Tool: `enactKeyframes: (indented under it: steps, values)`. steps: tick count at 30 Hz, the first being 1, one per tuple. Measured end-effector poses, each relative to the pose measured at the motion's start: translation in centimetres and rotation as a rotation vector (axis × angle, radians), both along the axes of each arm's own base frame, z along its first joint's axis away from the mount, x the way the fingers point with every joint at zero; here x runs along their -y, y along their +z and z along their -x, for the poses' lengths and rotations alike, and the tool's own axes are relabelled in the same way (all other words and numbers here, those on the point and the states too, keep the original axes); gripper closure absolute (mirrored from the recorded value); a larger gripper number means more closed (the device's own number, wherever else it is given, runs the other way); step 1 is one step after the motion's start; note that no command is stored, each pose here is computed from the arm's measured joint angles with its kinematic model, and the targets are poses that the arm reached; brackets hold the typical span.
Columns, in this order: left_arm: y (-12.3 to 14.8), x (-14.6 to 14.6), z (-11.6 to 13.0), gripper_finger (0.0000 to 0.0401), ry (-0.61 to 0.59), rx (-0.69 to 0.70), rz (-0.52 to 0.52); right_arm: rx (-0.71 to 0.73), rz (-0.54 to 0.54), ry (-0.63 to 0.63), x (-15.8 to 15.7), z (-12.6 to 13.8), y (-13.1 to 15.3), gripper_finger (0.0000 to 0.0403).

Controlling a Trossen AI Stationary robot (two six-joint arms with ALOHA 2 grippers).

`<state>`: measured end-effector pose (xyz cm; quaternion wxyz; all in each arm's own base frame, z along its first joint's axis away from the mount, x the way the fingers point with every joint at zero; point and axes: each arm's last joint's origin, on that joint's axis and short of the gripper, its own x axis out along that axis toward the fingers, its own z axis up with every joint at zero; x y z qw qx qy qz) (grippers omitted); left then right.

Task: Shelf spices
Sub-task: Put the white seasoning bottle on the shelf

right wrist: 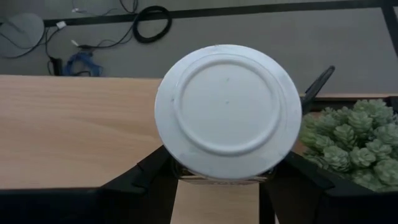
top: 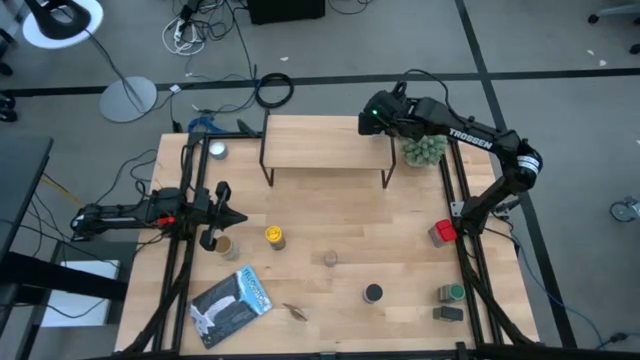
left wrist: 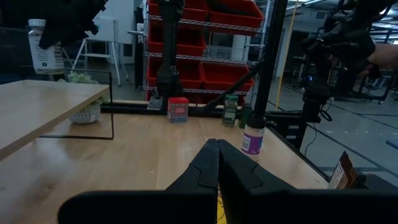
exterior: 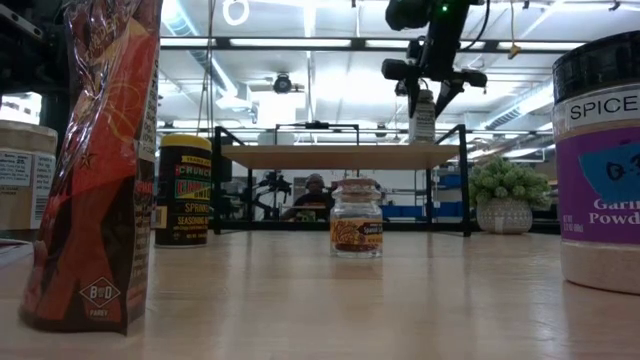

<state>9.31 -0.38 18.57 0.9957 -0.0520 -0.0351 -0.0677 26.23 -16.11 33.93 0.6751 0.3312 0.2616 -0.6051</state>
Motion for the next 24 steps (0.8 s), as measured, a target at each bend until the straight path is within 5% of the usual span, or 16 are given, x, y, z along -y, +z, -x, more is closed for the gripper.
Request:
enactKeyframes:
  steps: [24]
  values:
    - [0.0, 0.0, 0.0, 0.0393, 0.000, 0.000, 0.000, -0.007, 0.005, 0.000, 0.1, -0.3, -1.8, 0.0195]
